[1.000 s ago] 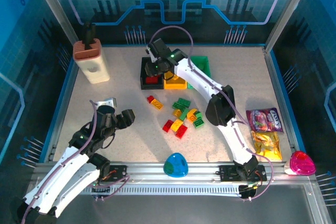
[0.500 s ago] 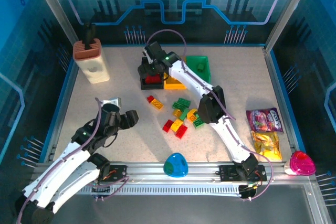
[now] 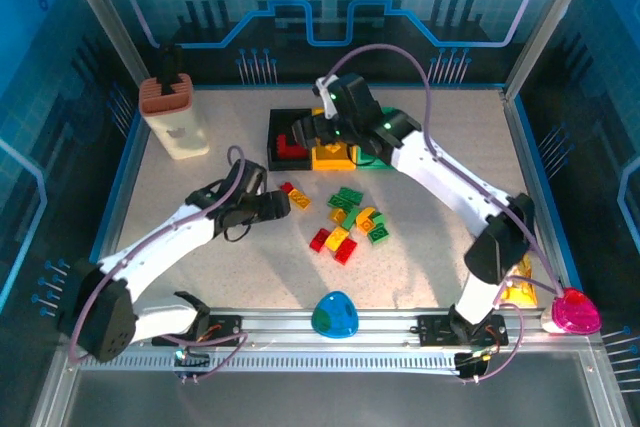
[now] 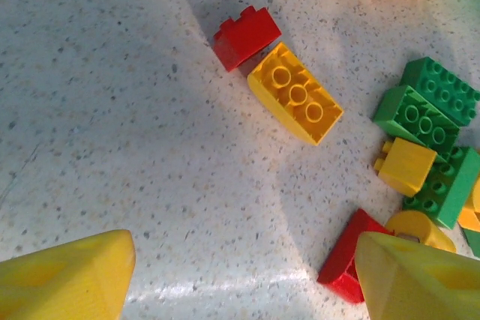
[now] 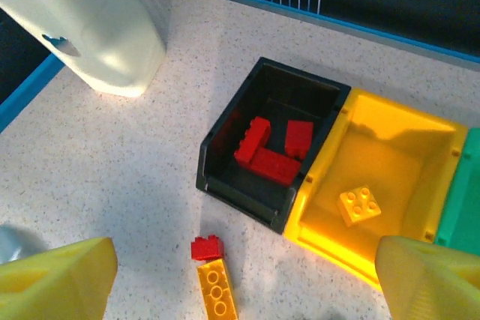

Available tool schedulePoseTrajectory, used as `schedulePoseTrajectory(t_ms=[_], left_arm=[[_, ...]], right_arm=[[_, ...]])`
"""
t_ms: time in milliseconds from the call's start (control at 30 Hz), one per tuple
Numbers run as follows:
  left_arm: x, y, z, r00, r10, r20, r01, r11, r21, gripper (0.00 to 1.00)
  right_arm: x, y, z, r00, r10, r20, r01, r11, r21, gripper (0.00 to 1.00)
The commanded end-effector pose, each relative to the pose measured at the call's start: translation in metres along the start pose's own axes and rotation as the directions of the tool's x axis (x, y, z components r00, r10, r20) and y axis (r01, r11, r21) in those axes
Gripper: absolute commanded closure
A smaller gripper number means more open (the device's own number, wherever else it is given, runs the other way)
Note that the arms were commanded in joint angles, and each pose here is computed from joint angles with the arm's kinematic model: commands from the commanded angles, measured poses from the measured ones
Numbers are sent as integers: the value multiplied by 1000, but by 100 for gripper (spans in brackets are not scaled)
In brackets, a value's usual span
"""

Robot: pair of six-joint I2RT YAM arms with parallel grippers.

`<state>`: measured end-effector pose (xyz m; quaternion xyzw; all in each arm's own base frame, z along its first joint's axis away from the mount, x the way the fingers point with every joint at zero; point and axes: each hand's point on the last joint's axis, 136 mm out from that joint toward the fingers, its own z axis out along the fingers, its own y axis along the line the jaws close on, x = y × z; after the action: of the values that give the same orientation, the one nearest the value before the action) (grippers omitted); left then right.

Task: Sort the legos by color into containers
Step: Pick up the lego from the center of the table.

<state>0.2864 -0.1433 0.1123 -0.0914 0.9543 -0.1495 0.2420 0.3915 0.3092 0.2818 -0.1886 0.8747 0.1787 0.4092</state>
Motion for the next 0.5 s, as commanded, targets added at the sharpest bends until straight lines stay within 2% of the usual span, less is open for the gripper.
schedulePoseTrajectory(t_ms=[0,200,467], left_arm=[[-13,-9,11,999,35,-27,-34,999,4,22],[-36,-6,41,995,-23,-95,22,1000,-10,24],[-52,-3,76,983,-101,-155,88,992,-90,30]], right_arm=[[30,-22,6,997,68,-28,-67,997,22,12],[73,-46,-6,990,123,-69,-119,991,53,17],[100,-66,-19,981,182,-71,-176,981,76,21]])
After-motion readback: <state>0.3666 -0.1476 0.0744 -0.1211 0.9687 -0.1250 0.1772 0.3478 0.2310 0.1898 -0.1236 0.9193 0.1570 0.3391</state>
